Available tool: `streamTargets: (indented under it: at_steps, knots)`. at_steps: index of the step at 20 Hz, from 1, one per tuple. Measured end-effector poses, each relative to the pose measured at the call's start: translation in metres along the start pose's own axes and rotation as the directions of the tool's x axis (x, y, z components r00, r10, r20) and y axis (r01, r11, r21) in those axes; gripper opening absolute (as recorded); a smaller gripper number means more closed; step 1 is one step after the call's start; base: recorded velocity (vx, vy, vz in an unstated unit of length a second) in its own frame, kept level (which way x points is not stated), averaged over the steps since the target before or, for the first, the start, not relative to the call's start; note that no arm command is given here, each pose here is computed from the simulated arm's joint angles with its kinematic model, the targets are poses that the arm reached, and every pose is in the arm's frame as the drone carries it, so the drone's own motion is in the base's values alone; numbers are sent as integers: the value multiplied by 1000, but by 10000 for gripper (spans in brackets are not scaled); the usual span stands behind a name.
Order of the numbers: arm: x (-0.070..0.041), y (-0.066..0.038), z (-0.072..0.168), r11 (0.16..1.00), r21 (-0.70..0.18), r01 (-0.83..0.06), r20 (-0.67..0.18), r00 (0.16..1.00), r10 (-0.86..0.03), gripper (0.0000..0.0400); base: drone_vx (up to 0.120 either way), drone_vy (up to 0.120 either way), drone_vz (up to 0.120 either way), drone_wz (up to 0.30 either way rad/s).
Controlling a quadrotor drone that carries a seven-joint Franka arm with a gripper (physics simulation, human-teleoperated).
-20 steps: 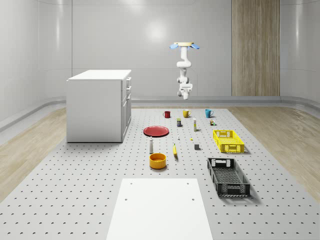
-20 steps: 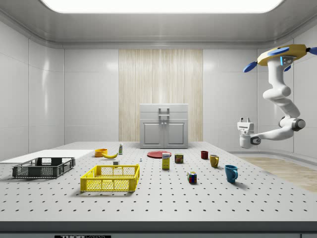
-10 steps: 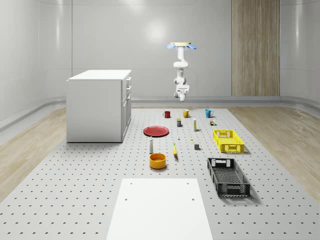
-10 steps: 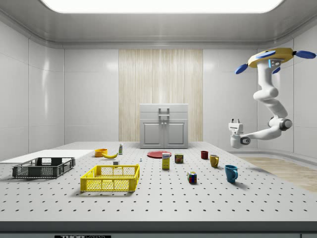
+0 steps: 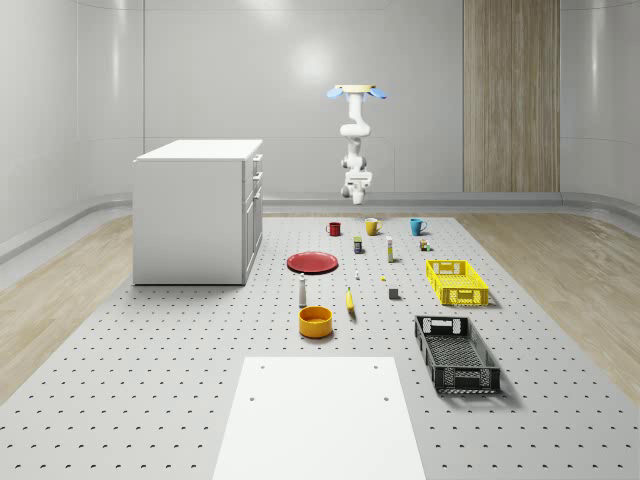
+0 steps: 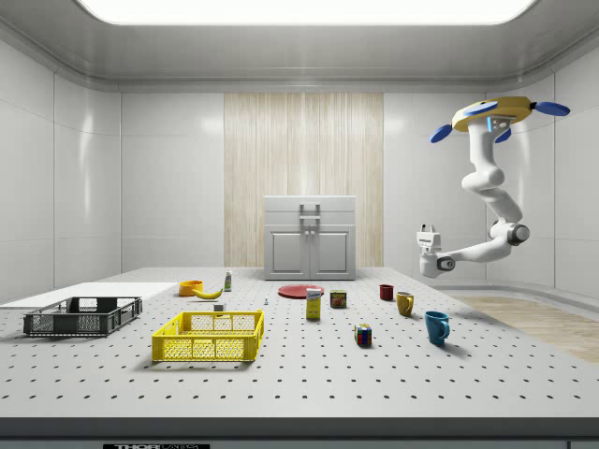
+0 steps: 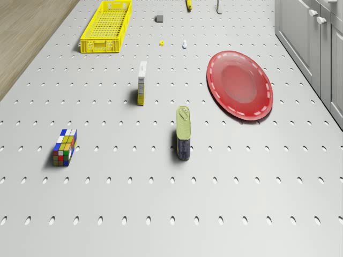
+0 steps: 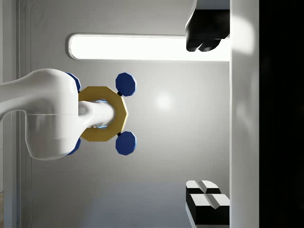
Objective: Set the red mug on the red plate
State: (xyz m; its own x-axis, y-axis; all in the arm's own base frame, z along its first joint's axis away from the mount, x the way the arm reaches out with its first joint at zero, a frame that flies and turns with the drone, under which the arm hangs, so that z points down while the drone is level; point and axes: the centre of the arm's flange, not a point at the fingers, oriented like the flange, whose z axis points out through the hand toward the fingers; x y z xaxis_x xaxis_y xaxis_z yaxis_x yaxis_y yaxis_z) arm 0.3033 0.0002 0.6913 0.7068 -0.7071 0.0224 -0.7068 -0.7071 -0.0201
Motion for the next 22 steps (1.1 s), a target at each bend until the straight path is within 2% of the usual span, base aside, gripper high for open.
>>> streamTargets:
  at_steps: [18,22]
  knots:
    - [-3,-1,0,1000,-13,0,-32,999,0,400,120,-120,0,0]
    - [-6,-3,0,999,-34,0,-57,998,-2,400,0,-120,0,0]
